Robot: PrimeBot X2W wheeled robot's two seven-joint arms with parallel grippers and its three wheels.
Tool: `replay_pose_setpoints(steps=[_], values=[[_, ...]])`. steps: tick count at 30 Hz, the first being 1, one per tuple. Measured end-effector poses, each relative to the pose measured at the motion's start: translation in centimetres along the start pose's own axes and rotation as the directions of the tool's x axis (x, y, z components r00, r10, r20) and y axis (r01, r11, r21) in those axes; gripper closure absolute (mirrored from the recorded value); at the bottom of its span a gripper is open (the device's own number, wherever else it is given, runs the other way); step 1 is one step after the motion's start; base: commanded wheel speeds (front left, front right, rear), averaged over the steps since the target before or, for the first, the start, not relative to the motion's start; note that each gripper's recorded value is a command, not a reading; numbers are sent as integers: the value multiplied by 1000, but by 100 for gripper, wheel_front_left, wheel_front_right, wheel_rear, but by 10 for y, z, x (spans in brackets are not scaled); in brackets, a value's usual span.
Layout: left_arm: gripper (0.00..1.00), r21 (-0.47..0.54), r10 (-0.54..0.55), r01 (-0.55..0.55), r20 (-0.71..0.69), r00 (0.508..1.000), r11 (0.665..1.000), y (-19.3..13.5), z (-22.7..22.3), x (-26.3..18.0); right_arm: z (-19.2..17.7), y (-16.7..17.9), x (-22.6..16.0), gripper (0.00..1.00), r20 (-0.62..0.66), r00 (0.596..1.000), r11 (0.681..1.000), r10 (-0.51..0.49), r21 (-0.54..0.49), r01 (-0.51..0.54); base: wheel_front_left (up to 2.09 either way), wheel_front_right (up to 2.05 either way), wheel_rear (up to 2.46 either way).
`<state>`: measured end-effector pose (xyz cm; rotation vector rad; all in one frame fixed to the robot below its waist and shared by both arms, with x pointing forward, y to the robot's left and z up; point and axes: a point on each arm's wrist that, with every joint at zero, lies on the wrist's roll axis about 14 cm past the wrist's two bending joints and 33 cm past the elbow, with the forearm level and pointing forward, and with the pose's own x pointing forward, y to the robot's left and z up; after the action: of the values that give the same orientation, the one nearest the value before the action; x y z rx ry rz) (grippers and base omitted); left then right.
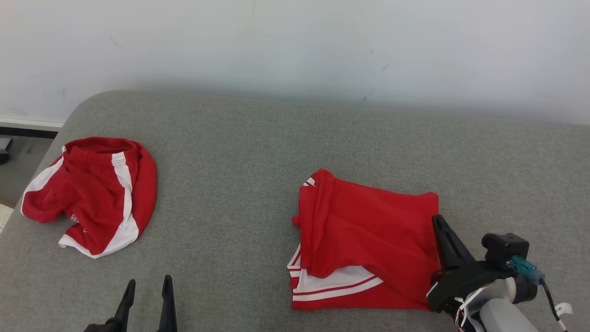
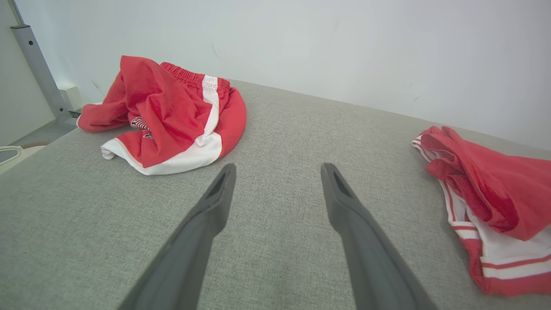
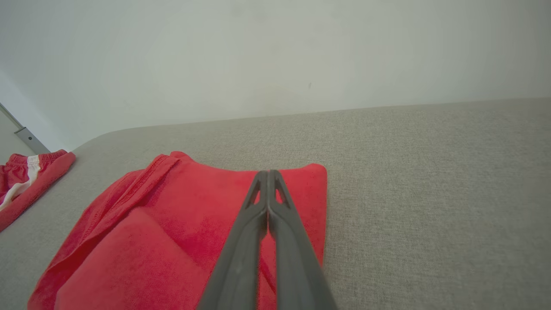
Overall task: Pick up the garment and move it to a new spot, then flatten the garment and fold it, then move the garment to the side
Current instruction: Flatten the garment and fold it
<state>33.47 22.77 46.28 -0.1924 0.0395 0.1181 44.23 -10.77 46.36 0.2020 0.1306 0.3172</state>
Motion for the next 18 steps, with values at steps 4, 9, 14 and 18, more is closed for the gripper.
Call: replay_pose_setpoints(steps=[4,9,14,18], values=[[0,4,-1,1,-5,1000,1000,0,-1,0,-14,9,1,100,-37,999,1000,13,0,-13,0,0,0],[0,10,0,0,0,1000,1000,0,1,2,-40,21,1,100,-112,993,1000,28,7,-27,0,0,0],[0,12,17,-17,-6,1000,1000,5,-1,-2,-56,45,4,100,-153,985,997,75,20,-73,0,0,0],[0,14,25,-24,-8,1000,1000,8,-1,-4,-63,68,5,100,-168,977,992,128,34,-124,0,0,0]])
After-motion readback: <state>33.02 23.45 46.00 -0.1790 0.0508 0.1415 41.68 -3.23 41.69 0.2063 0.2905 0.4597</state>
